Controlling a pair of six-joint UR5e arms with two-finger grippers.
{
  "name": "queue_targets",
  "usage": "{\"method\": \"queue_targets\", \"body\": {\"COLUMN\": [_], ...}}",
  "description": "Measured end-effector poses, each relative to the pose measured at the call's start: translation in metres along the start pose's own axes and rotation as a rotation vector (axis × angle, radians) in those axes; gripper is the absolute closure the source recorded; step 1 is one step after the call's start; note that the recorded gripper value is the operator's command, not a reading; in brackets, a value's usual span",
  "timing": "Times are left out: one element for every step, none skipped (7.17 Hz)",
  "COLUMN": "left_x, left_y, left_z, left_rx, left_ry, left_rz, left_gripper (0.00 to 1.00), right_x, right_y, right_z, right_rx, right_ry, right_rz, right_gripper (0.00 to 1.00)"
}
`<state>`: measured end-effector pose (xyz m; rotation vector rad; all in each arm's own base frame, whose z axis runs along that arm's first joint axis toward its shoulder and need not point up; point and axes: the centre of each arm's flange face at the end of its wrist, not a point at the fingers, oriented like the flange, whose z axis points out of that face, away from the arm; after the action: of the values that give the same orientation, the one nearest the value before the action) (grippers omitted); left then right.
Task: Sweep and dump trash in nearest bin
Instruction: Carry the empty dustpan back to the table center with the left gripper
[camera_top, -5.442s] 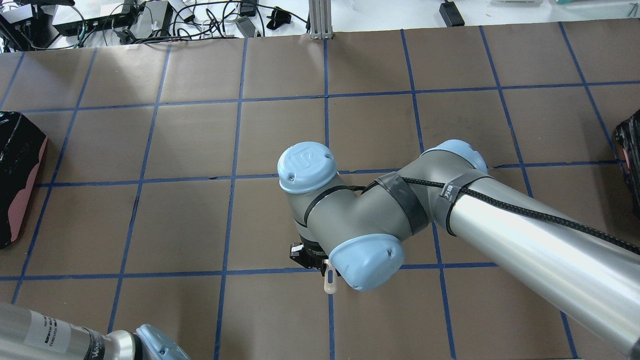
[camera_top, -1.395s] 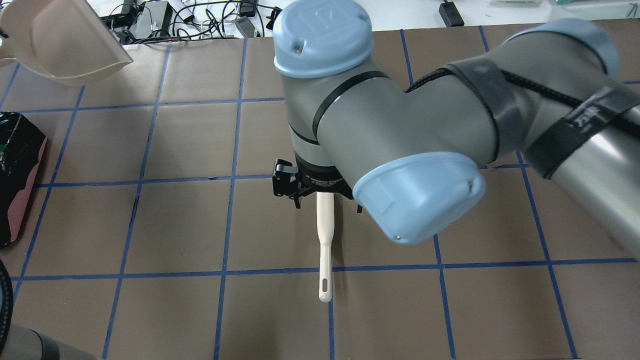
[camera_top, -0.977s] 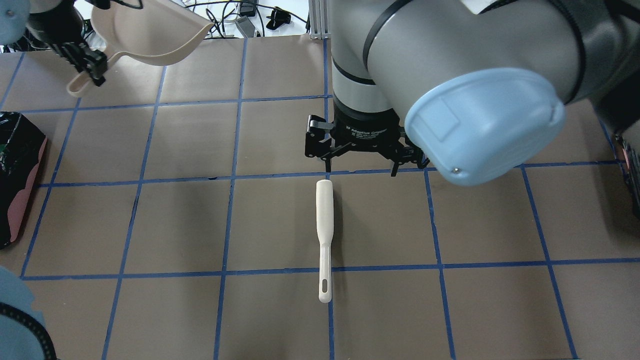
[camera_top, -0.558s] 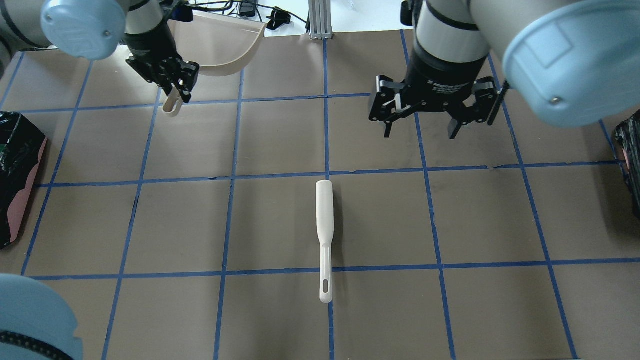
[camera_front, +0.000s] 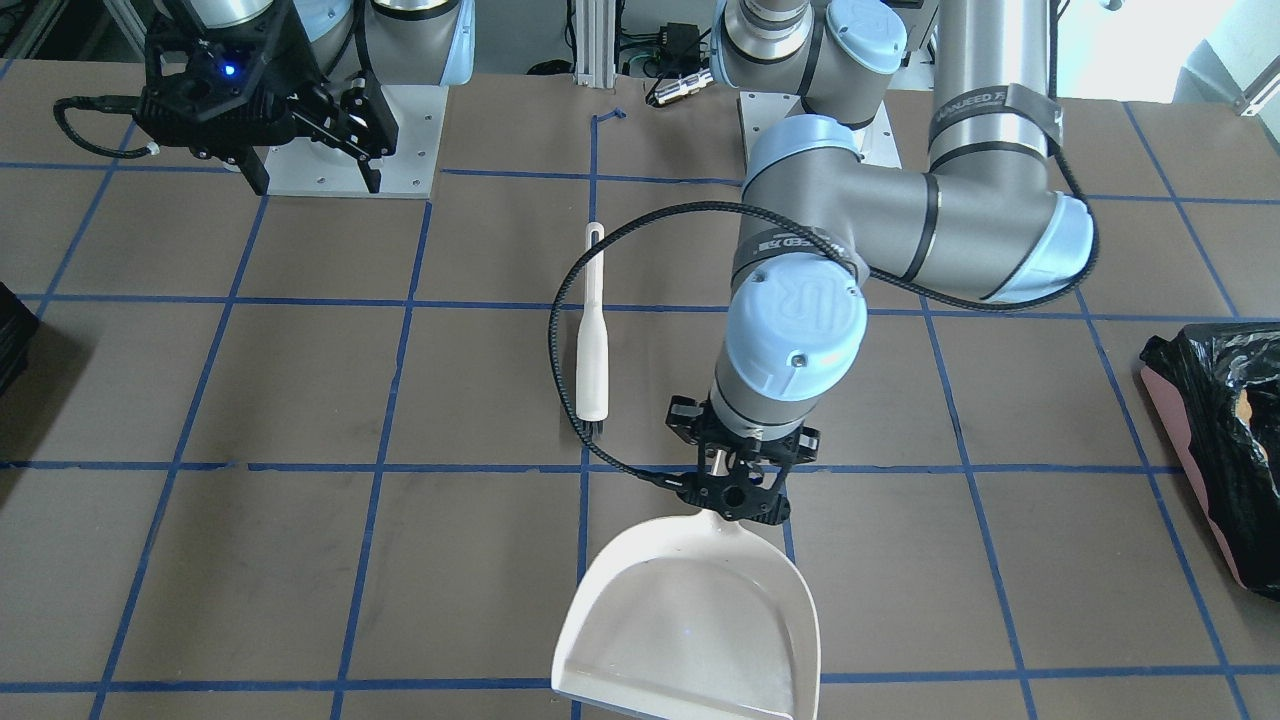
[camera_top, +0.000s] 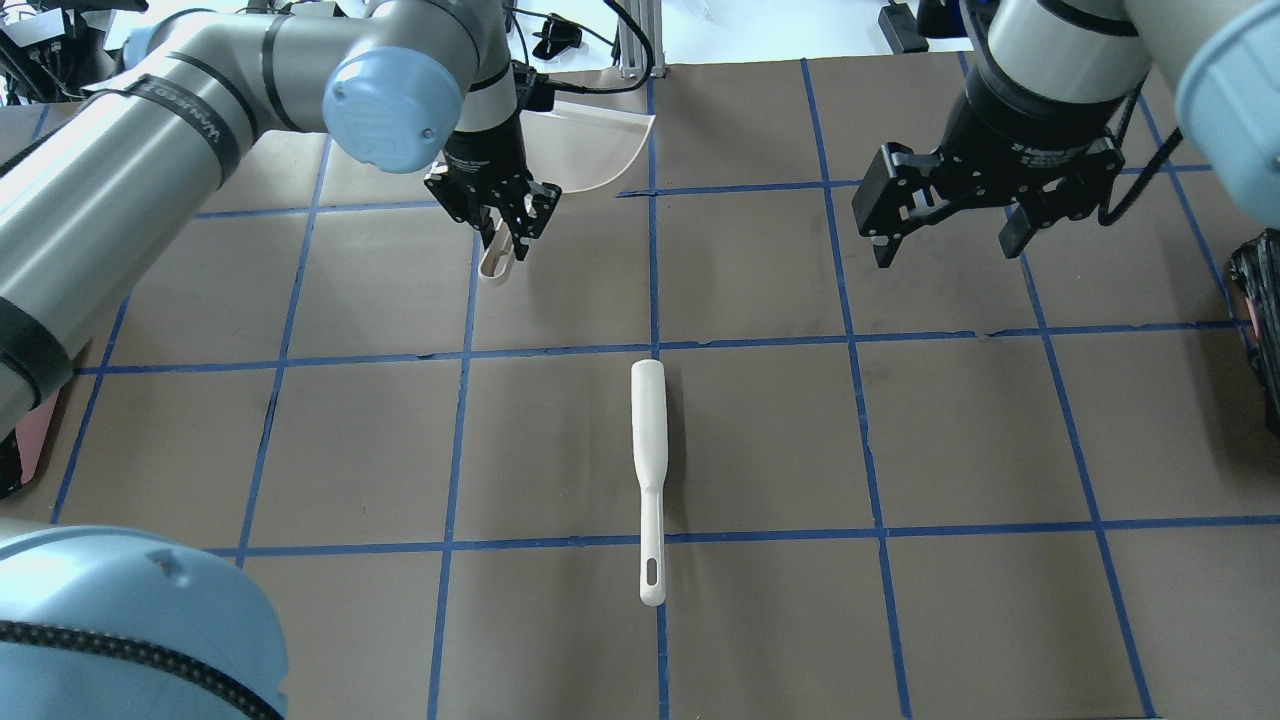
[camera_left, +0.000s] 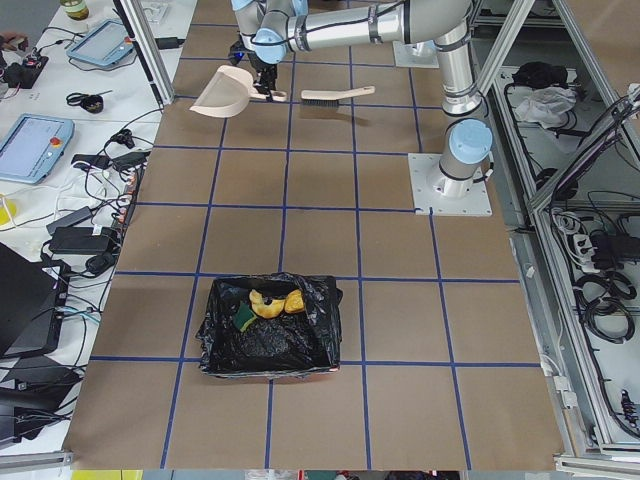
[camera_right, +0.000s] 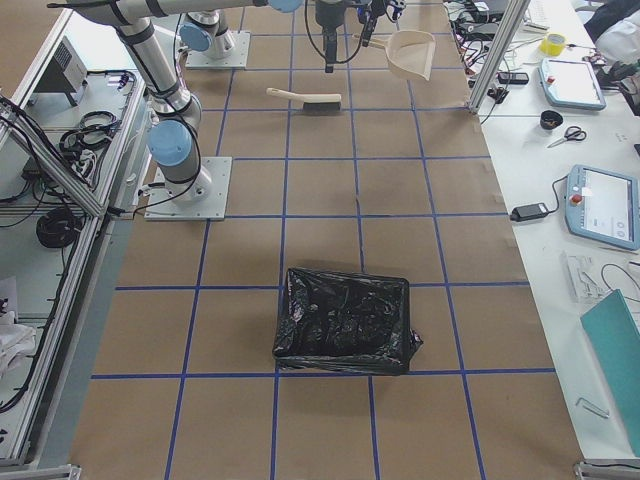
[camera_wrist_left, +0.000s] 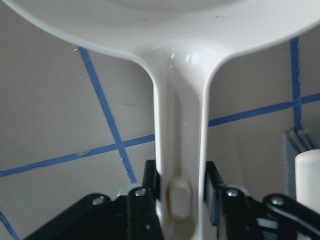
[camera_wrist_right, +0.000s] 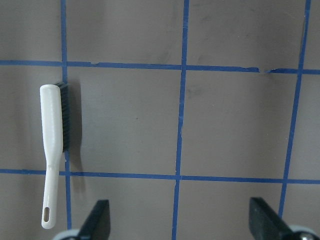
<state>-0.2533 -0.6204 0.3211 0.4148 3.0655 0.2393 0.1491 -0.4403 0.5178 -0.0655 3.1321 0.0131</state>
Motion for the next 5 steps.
{"method": "queue_targets", "body": {"left_x": [0.022,0.038,0.048,0.059,0.069], "left_y": [-0.003,-0.004,-0.006,-0.007,-0.009], "left_z": [0.011,0.020,0.027,0.035,0.042], "left_rx": [-0.012,-0.025,-0.035,-0.042,-0.043], "left_ry": [0.012,0.023,0.028,0.027,0.024], "left_rz": [0.005,0.002,-0.006,-0.011,-0.017], "left_gripper": [1.00,1.00,1.00,1.00,1.00], "right_x": [0.002,0.003,0.004,0.004,0.004], "right_y": [0.007,0.008,0.009,0.009,0.009], "right_z": [0.000,-0.001,-0.002,-0.003,-0.003], "right_rx": [0.015,0.029,0.036,0.039,0.039], "right_ry": [0.000,0.000,0.000,0.000,0.000], "right_rz": [-0.002,-0.007,-0.012,-0.014,-0.015], "right_gripper": [0.00,0.00,0.00,0.00,0.00]}}
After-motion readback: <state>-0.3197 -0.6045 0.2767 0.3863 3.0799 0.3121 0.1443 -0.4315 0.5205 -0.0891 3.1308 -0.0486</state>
